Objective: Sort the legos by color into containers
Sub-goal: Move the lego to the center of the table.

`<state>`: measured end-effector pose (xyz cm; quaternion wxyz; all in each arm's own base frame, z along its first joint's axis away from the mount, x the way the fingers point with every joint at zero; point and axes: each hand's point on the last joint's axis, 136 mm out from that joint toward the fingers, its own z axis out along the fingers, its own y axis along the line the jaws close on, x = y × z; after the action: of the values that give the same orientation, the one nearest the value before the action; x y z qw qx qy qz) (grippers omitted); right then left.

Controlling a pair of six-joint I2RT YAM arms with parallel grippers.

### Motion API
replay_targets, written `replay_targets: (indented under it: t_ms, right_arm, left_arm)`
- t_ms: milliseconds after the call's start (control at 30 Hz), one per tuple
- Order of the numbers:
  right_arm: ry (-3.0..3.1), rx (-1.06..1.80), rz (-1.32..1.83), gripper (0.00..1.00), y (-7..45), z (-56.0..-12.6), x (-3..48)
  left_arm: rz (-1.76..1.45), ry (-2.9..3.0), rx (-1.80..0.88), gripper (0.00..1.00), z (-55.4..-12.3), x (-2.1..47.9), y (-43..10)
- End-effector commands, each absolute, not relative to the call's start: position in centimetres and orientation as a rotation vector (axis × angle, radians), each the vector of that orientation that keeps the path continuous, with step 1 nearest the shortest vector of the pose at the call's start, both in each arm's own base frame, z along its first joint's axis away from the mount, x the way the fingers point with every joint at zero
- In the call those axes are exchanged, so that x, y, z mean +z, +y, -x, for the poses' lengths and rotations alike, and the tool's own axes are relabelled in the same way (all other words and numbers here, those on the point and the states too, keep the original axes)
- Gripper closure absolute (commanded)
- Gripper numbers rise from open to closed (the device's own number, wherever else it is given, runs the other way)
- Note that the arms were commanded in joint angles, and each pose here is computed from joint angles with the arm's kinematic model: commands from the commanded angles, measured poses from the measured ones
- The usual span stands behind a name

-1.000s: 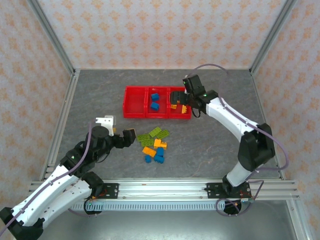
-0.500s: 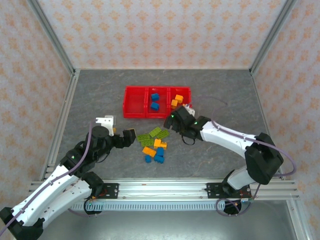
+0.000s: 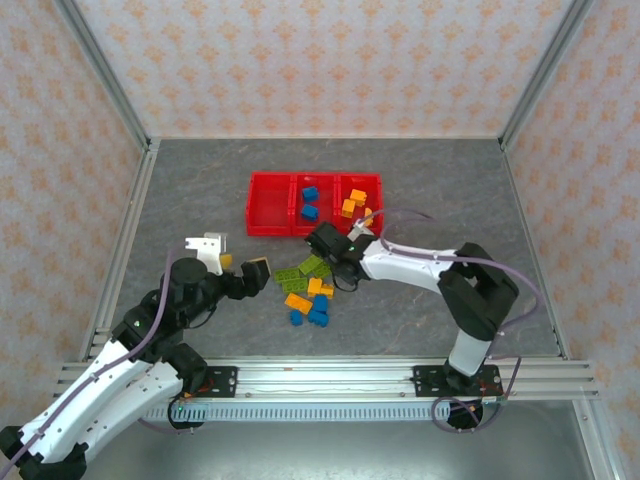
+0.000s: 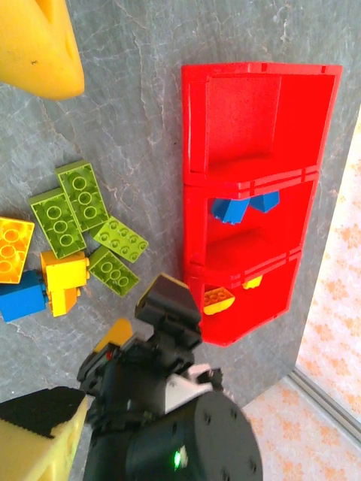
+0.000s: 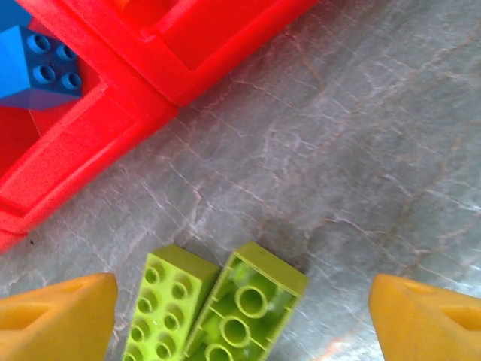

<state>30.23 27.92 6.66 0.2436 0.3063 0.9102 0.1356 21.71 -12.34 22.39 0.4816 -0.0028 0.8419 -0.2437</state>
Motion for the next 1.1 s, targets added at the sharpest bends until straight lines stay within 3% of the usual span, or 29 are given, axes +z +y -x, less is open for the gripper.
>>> replay_targets:
  t_ms: [0, 533, 1067]
  right_arm:
    - [2.422, 0.223, -0.908, 0.18, 27.3, -30.7, 6.3]
    - [2.423, 0.001, -0.964, 0.29, 26.7, -29.4, 2.2]
    - [2.232, -0.2, -0.859, 0.37, 19.8, -31.0, 5.2]
  left_arm:
    - [-0.044, 2.018, -0.63, 0.01, -21.4, 22.8, -13.0]
    - [-0.081, 1.948, -0.701, 0.01, -20.4, 24.3, -13.3]
    - [-0.077, 1.947, -0.698, 0.01, -20.4, 24.3, -13.2]
